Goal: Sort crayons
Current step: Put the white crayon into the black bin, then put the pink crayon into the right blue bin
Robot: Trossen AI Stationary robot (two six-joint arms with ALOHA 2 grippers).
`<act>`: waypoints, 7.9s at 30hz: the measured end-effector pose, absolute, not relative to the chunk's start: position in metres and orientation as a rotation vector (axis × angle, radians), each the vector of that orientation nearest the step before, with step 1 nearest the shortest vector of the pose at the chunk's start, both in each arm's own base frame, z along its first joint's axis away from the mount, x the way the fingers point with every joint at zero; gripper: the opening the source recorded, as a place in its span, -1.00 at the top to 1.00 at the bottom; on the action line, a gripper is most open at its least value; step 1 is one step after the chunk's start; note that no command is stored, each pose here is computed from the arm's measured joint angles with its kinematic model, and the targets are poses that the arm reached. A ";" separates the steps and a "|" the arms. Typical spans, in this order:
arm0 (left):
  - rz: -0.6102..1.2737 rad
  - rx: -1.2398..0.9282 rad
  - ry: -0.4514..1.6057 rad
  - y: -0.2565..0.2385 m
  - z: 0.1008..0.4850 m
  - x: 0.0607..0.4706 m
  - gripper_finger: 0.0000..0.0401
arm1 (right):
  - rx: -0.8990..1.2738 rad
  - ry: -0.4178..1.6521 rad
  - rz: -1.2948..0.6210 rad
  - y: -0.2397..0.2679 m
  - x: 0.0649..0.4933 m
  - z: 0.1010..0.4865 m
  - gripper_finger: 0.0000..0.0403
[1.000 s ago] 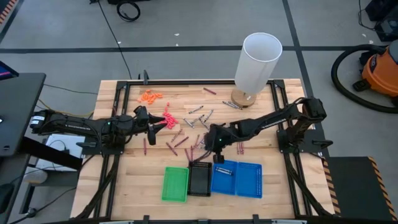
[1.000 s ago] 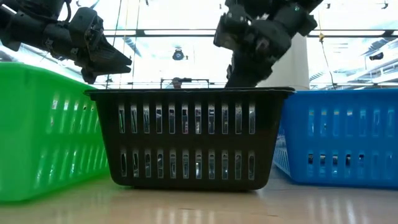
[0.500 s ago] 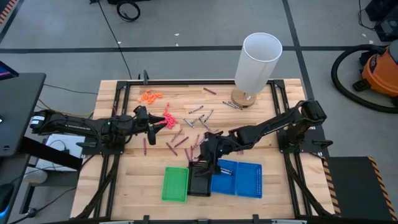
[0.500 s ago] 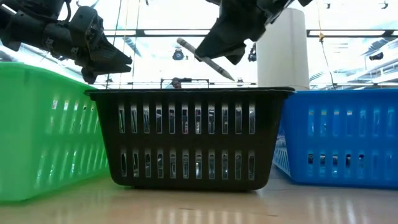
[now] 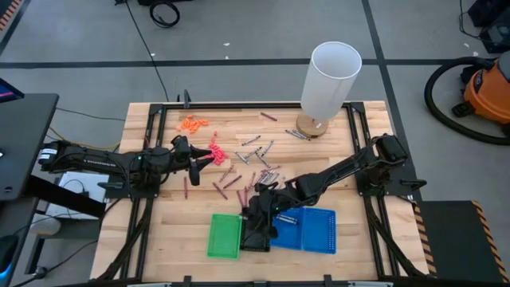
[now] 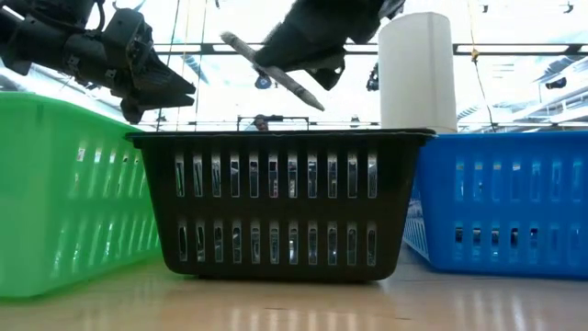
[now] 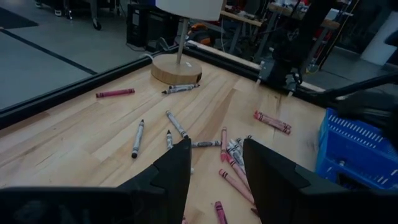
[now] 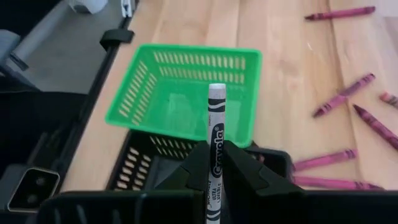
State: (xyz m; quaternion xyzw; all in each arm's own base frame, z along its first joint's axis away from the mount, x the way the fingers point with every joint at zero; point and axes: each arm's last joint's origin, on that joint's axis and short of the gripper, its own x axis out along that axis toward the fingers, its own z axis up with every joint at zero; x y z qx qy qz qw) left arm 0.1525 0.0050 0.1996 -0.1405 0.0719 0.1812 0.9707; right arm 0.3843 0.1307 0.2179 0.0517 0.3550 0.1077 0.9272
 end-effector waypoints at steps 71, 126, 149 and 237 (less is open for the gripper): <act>0.366 -0.284 0.148 0.005 0.199 0.152 0.21 | 0.195 1.014 0.147 0.106 0.393 0.180 0.48; 0.367 -0.282 0.153 0.005 0.199 0.152 0.21 | 0.090 0.933 -0.478 -0.021 0.260 0.195 0.48; 0.367 -0.278 0.154 0.005 0.199 0.152 0.21 | 0.143 0.856 -0.479 -0.049 0.261 0.190 0.49; 0.368 -0.279 0.153 0.005 0.199 0.152 0.21 | -0.092 1.025 -0.129 -0.045 0.315 0.141 0.49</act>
